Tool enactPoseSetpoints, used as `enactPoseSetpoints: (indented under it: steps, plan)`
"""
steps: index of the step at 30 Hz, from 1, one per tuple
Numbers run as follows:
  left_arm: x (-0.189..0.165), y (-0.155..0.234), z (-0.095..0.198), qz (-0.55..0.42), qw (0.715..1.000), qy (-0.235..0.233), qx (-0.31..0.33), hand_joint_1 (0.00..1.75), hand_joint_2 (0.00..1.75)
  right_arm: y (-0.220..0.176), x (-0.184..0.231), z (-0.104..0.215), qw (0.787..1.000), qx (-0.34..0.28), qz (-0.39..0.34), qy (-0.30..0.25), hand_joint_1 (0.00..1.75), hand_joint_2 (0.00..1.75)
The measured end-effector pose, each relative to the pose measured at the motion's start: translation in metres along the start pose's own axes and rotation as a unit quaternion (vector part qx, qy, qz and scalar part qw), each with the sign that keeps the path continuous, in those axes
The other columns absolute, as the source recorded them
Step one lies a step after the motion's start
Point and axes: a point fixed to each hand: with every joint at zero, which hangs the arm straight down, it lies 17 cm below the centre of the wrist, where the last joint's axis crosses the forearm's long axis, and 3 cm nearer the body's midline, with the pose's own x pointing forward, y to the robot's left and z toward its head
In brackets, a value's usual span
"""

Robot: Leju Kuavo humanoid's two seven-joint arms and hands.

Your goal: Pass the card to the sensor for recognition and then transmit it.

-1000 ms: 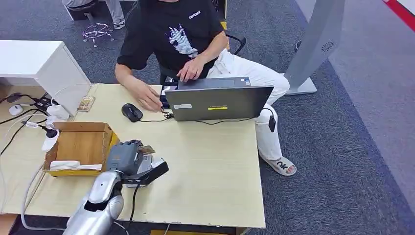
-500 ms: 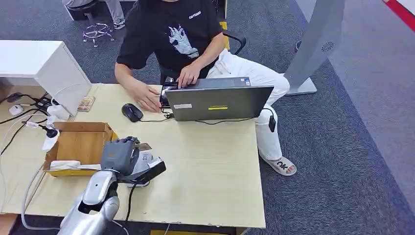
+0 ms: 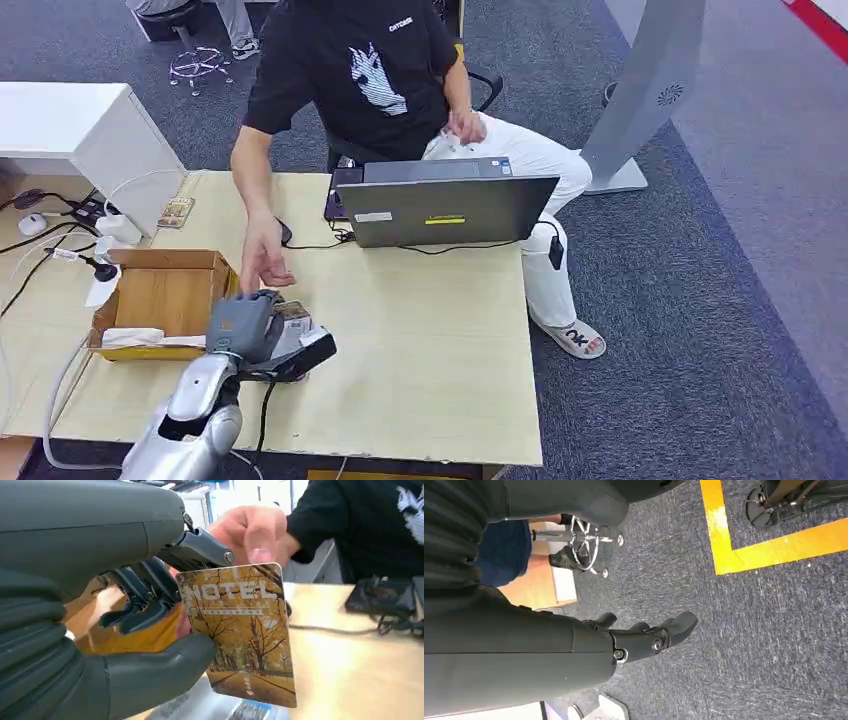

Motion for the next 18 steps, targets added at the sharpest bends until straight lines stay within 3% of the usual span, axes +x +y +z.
enactPoseSetpoints:
  steps: [18]
  plan:
    - [-0.020, -0.031, 0.000, -0.009, 0.999, 0.025, -0.039, 1.75, 1.75, 0.001, 0.000, 0.000, 1.000, 0.004, 0.006, -0.001, 0.00, 1.75]
